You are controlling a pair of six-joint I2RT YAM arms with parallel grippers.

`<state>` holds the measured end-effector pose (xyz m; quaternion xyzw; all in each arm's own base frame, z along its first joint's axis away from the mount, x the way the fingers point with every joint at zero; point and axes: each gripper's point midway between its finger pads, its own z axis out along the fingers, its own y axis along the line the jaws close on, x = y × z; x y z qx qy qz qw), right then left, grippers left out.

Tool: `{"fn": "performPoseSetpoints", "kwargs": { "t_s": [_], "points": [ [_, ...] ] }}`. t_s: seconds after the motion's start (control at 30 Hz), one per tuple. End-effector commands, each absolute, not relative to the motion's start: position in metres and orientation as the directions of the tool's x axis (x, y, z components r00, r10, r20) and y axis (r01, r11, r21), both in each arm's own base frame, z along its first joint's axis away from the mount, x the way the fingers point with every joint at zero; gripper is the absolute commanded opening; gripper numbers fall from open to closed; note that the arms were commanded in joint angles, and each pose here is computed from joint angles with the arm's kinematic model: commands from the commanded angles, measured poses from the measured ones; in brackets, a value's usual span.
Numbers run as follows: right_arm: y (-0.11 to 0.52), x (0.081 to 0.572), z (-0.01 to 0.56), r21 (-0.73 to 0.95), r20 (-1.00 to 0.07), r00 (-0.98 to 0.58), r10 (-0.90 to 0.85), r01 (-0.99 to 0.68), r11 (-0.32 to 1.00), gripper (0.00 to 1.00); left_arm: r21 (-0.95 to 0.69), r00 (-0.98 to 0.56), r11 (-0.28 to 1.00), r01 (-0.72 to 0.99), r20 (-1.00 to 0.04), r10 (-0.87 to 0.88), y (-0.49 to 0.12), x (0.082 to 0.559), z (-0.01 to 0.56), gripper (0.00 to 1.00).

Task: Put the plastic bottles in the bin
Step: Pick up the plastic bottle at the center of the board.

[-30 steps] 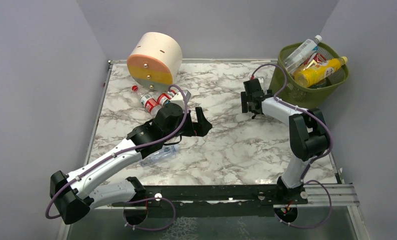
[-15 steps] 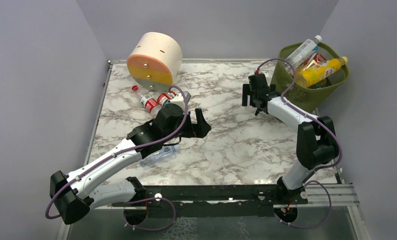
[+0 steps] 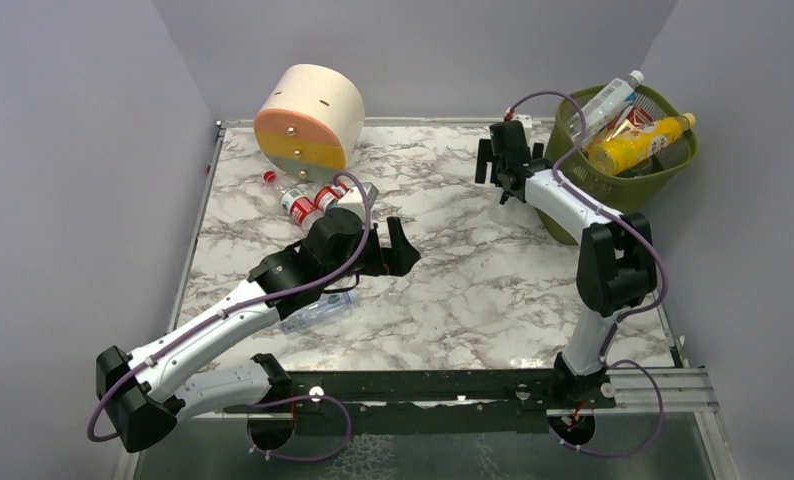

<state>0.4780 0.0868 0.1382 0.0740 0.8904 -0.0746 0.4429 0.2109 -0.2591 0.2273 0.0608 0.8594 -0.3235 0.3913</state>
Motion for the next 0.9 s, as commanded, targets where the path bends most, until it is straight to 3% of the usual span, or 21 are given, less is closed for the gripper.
{"fn": "performPoseSetpoints", "kwargs": {
  "t_s": [0.0, 0.5, 0.87],
  "points": [
    [0.081, 0.488, 0.127, -0.107, -0.778, -0.624, 0.072, 0.243, 0.964, 1.00, -0.500, -0.666, 0.784, 0.368, -0.730, -0.153, -0.259, 0.213, 0.233, 0.99],
    [0.071, 0.470, 0.070, -0.174, -0.701, -0.708, 0.080, 0.279, 0.944, 0.99, -0.500, -0.715, 0.768, 0.399, -0.694, -0.080, -0.273, 0.208, 0.217, 0.99],
    [0.089, 0.465, 0.022, -0.136, -0.631, -0.774, 0.054, 0.179, 0.974, 0.99, -0.494, -0.732, 0.788, 0.368, -0.676, -0.082, -0.281, 0.213, 0.224, 0.99]
  ]
}}
